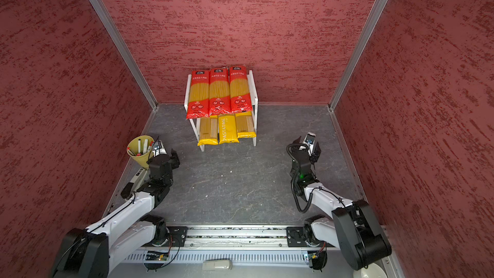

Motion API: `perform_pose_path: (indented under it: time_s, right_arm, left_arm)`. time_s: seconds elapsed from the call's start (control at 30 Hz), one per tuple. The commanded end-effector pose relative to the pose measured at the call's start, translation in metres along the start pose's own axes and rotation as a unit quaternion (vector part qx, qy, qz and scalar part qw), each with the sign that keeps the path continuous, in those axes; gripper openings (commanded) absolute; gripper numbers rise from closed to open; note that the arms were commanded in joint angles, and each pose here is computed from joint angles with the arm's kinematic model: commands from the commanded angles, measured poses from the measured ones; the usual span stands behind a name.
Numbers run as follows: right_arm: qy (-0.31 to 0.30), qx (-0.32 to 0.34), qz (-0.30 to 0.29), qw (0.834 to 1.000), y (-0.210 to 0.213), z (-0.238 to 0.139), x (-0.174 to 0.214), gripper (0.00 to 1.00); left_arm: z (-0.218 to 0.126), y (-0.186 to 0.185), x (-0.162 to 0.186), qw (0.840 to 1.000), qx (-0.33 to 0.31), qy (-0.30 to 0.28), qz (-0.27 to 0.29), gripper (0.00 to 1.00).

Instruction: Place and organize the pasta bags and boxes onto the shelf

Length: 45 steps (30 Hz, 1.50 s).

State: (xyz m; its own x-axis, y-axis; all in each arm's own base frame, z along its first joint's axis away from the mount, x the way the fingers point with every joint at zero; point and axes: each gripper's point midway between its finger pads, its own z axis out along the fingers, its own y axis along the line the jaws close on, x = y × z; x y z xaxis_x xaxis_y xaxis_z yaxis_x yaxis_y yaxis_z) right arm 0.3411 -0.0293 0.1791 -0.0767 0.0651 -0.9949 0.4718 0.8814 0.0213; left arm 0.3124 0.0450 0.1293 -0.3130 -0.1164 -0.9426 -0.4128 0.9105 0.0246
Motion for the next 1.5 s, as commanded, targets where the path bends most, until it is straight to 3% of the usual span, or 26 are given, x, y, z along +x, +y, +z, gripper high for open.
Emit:
perform_pose_path:
  time_s: [0.0,0.33,0.5,0.87,1.1,1.17,1.2,1.23,1.47]
  right_arm:
    - [-0.048,0.026,0.047,0.997,-0.023,0.002,-0.014,0.78]
    - [-0.064,0.029,0.021,0.997,-0.027,0.024,0.01,0.81]
    - [-0.037,-0.016,0.008,0.999,-0.014,0.031,0.018,0.83]
    - [0.01,-0.078,0.01,0.997,0.0,0.052,0.029,0.93]
    - [-0.003,-0.112,0.027,0.993,-0.003,0.046,0.037,0.99]
    - [-0.001,-0.112,0.025,0.993,-0.002,0.049,0.037,0.99]
    - [0.003,-0.112,0.024,0.993,-0.002,0.049,0.038,0.99]
    - [0.007,-0.113,0.025,0.993,-0.001,0.049,0.038,0.99]
    - [0.002,-0.111,0.026,0.993,-0.002,0.048,0.037,0.99]
  left_arm:
    - [0.01,-0.01,-0.02,0.994,0.062,-0.048,-0.078,0.73]
    - [0.037,-0.025,-0.032,0.986,0.135,-0.072,-0.066,0.73]
    - [0.046,-0.038,-0.025,0.982,0.165,-0.083,-0.046,0.73]
    - [0.066,-0.05,-0.011,0.985,0.162,-0.047,-0.026,0.76]
    - [0.069,-0.053,-0.011,0.987,0.151,-0.043,-0.017,0.8]
    - [0.07,-0.052,-0.01,0.988,0.151,-0.042,-0.017,0.83]
    - [0.07,-0.053,-0.01,0.988,0.151,-0.042,-0.017,0.88]
    - [0.07,-0.053,-0.01,0.988,0.151,-0.042,-0.017,1.0]
    - [0.069,-0.055,-0.011,0.988,0.15,-0.042,-0.011,1.0]
